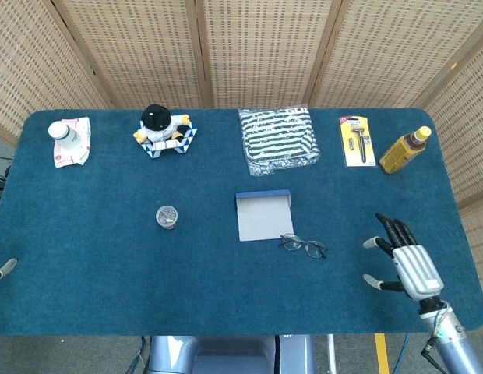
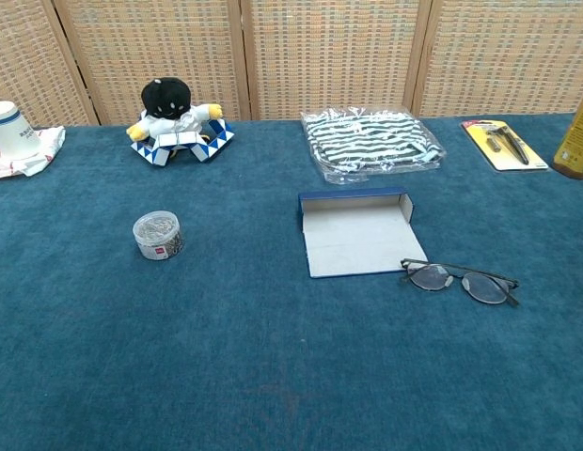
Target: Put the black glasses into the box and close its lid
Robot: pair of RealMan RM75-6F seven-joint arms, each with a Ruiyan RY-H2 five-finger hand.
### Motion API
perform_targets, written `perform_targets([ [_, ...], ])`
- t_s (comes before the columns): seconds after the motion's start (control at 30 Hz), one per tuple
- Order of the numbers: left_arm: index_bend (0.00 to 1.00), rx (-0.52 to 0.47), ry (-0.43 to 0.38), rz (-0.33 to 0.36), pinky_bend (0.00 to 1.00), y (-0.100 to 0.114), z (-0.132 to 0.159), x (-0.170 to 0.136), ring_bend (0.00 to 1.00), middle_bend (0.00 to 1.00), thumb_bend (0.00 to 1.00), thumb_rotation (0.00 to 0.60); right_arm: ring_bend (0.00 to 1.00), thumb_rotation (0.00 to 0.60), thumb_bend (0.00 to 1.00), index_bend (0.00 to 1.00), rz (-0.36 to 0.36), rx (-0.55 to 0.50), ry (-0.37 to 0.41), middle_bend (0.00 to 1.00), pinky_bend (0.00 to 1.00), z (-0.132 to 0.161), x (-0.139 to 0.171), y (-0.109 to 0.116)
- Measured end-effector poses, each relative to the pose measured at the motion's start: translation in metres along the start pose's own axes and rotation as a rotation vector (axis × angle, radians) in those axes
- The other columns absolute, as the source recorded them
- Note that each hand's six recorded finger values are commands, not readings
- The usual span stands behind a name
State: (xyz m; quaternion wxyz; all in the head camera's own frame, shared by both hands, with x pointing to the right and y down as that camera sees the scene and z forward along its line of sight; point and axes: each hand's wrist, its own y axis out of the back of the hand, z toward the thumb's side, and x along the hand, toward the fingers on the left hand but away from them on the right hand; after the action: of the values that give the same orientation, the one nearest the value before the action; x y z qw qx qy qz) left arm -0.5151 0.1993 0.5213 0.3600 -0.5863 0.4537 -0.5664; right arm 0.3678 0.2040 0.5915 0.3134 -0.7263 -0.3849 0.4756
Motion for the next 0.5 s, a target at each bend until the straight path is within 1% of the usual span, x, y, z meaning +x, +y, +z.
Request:
perform_targets([
  [0.07,0.0,0.0,0.003,-0.004,0.0,-0.001,0.0,0.001,0.0,0.0,0.0,0.6,0.0,0.6,0.25,0.39,0.028,0.024,0.012,0.0,0.0,0.009,-0.012,-0.011],
  [0.2,0.0,0.001,0.01,-0.013,0.0,-0.002,-0.002,0.003,0.0,0.0,0.0,0.6,0.0,0.6,0.28,0.4,0.091,0.088,0.025,0.0,0.0,0.027,-0.037,-0.034],
  [0.33,0.0,-0.002,0.018,-0.02,0.0,-0.004,-0.004,0.005,0.0,0.0,0.0,0.6,0.0,0.6,0.33,0.4,0.125,0.127,0.02,0.0,0.0,0.045,-0.059,-0.056],
  [0.5,0.0,-0.005,0.018,-0.029,0.0,-0.005,-0.004,0.007,0.0,0.0,0.0,0.6,0.0,0.6,0.34,0.4,0.148,0.167,-0.006,0.0,0.0,0.061,-0.081,-0.083],
])
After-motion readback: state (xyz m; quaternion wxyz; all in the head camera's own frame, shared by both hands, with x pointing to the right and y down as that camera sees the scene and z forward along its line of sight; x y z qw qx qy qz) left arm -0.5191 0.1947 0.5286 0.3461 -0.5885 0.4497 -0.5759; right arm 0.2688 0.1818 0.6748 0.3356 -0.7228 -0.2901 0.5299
